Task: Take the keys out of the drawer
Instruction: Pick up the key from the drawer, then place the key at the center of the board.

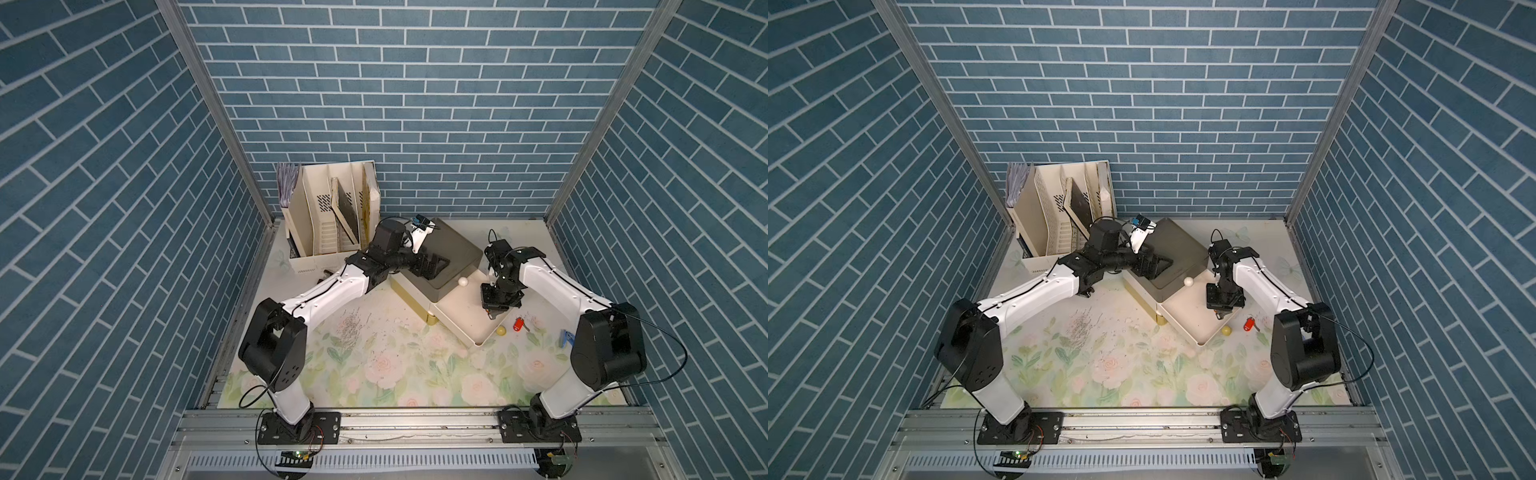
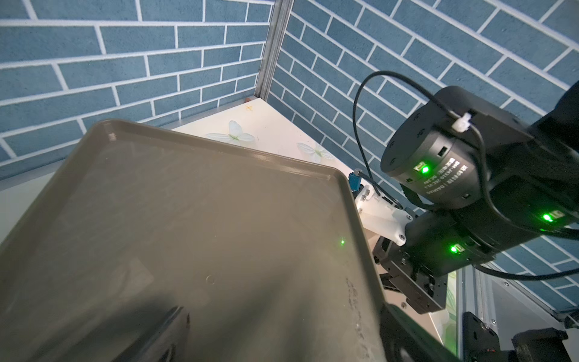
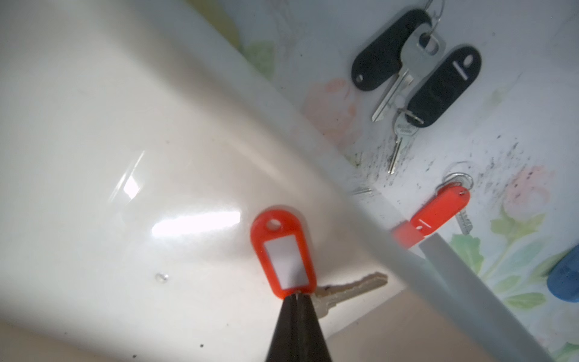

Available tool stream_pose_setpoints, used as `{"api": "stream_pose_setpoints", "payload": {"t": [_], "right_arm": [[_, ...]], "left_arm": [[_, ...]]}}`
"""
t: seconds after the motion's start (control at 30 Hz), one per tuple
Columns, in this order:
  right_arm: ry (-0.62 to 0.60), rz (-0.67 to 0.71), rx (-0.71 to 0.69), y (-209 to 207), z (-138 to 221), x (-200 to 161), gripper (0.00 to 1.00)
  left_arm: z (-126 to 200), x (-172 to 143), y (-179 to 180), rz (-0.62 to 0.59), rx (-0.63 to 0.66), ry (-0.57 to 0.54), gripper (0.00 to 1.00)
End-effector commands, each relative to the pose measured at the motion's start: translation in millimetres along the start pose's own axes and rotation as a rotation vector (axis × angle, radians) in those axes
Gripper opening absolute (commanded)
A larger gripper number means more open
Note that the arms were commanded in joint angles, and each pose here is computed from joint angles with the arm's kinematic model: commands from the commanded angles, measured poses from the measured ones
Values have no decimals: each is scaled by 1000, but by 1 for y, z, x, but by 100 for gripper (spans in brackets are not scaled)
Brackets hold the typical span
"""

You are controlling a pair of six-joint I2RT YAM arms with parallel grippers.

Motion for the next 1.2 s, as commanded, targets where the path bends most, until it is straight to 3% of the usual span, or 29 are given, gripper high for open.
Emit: {"api": "stream_pose_setpoints", "payload": {"t": [0.0, 0.3, 0.63, 0.8, 1.17], "right_arm": [[-103, -4, 19, 5, 33, 4, 0], [-360, -67, 43, -2, 96, 14, 0], [-625, -259, 13, -69, 132, 15, 0], [-639, -331, 21, -99, 118, 13, 0], [-464, -408, 86, -130, 22, -5, 0]], "left_arm": [[-4, -31, 8, 109, 38, 168, 100], [20, 3, -1, 59, 98, 67, 100], [46, 8, -12, 90, 112, 16, 100], [61, 10, -18, 91, 134, -8, 100], [79, 11, -24, 89, 164, -20, 100]]}}
Point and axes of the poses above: each gripper's point midway between its finger pads, its own z axis back along the fingers, its own y axis along the line the jaws close on, x = y × z, the point moved 10 cm from there along z, back along the fingers, and after that the axes turned 6 degrees about -z, right-handed, at the moved point
